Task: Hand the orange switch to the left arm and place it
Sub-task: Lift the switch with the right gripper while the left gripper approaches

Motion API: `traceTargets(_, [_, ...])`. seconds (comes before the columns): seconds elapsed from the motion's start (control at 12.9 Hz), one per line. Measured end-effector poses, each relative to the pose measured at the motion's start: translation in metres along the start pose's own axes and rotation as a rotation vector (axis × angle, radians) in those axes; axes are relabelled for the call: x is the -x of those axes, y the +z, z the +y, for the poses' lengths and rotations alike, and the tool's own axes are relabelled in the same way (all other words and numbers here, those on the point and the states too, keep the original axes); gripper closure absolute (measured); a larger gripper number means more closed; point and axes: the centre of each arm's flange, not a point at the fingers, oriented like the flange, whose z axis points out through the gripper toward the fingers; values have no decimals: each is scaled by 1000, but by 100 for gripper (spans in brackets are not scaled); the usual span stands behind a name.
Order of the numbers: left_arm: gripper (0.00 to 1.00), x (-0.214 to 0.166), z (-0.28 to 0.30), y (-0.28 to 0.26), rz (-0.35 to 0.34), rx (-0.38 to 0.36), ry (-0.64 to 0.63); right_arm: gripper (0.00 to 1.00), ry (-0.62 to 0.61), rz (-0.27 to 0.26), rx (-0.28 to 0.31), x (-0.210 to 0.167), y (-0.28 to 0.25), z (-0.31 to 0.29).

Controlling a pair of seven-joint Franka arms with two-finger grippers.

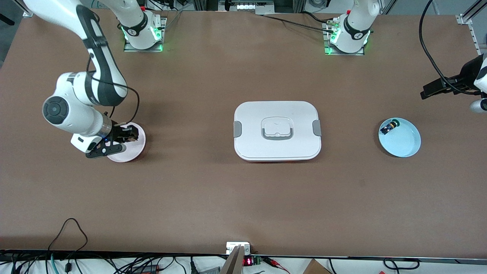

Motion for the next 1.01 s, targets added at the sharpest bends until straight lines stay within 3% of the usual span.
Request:
traceTargets(0.15, [0, 0, 1, 0, -1, 7, 0, 28, -51, 28, -85, -13, -59, -41])
traceTargets(0.31, [0, 0, 0, 0, -5, 45, -5, 28, -117, 97, -131, -25, -110, -84])
traceTargets(0.54, [0, -1, -3, 1, -22, 122, -20, 28, -240, 163, -223, -30, -139, -142])
traceTargets(0.85, [0, -5, 12, 12, -118, 423, -25, 28, -476, 306, -314, -28, -175, -229])
traceTargets(1.01, [0, -11, 29, 28, -188, 599, -24, 28, -531, 354, -400, -20, -182, -270])
